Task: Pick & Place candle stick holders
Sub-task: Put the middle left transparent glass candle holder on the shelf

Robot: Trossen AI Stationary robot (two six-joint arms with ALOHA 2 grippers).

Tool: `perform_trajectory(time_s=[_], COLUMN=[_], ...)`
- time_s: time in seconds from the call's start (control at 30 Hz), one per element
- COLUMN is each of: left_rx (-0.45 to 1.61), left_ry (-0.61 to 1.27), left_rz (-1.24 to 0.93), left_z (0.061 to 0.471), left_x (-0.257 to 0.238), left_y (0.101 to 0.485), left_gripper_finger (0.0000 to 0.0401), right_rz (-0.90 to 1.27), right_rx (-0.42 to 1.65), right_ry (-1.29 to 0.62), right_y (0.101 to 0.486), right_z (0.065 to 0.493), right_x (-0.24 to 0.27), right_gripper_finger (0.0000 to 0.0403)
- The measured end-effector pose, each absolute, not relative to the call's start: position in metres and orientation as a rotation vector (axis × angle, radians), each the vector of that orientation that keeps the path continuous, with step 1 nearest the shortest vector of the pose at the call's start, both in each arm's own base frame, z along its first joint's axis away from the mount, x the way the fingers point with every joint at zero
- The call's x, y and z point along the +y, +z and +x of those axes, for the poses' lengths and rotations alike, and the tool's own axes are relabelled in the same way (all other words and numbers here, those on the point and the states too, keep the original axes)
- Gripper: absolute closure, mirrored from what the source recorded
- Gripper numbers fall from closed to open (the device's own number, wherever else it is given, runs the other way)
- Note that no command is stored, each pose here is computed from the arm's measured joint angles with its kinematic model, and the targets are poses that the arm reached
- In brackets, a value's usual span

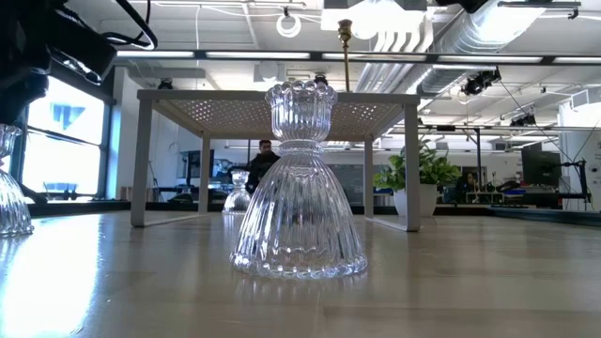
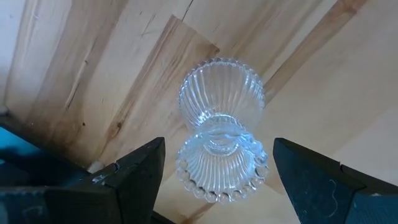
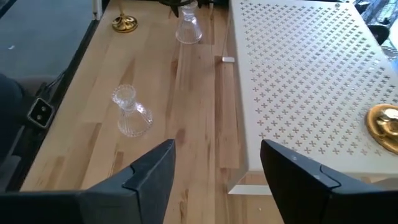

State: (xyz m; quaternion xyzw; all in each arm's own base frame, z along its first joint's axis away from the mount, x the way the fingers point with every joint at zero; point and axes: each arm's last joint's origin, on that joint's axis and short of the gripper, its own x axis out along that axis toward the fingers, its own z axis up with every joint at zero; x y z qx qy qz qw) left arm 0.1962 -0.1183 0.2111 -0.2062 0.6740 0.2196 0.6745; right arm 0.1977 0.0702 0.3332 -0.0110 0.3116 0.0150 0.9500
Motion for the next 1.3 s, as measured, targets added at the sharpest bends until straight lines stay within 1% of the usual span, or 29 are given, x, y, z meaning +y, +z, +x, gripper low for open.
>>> perform_trajectory(time_s=[0.43, 0.87, 1.07, 1.3], left_rx=[1.55, 1.533, 1.524, 1.525], left_ry=[0.488, 0.482, 0.537, 0.539], left_rz=[-0.425, -0.438, -0.497, -0.502], left_z=[0.1989, 0.2005, 0.2004, 0.2003], left_x=[-0.12, -0.1209, -0.121, -0.1211], left_y=[0.2041, 0.204, 0.2041, 0.2041], left_gripper_finger=[0.0107, 0.0107, 0.0107, 0.0107], right_rz=[-0.021, -0.014, -0.014, -0.014], right_rx=[0.634, 0.635, 0.635, 0.635], right_ry=[0.035, 0.033, 0.032, 0.032], right_y=[0.3332, 0.3332, 0.3332, 0.3331], right_z=[0.1977, 0.1977, 0.1977, 0.1977], right_x=[0.0704, 0.0704, 0.0703, 0.0704], right_gripper_finger=[0.0178, 0.0179, 0.0178, 0.0178])
